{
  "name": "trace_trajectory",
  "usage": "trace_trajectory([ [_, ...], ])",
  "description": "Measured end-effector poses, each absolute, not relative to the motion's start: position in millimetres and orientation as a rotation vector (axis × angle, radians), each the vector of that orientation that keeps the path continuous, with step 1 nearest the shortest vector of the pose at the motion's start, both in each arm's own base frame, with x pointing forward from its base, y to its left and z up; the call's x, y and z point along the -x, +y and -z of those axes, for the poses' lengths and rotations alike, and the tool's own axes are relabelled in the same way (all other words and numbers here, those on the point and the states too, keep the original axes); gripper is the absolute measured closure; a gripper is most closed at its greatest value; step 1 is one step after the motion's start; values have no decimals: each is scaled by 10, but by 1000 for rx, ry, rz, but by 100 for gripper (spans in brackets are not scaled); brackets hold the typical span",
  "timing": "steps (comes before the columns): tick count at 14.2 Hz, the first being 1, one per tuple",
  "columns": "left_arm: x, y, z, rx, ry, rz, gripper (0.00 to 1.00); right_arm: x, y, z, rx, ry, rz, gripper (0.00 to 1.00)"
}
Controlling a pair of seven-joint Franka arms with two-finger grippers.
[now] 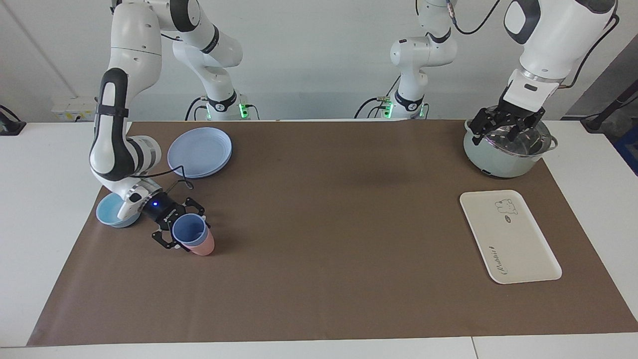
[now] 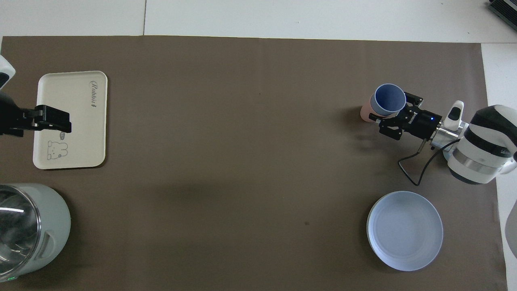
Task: Place cup on tray
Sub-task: 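Lift the blue cup out of the pink cup with the right gripper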
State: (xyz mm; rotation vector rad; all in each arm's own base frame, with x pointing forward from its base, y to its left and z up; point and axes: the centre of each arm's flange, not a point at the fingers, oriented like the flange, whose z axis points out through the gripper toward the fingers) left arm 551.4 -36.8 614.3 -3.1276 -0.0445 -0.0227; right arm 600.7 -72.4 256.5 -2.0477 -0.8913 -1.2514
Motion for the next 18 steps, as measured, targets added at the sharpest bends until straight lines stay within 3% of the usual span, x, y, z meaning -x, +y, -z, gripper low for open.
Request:
trace_trajectory([
  [4,-5513,-397,-6144,3128,-37,24,0,-6088,-637,-2746,2067,-918,1271,15],
  [11,-5498,-581,-6138,3270,-56,-1,0,-6093,56,-4284,2257,-1153,955,15],
  [18,-5606,-1091,-6272,3603,-453,86,0,-5881,1577,-4923,2442,-1242,639,15],
])
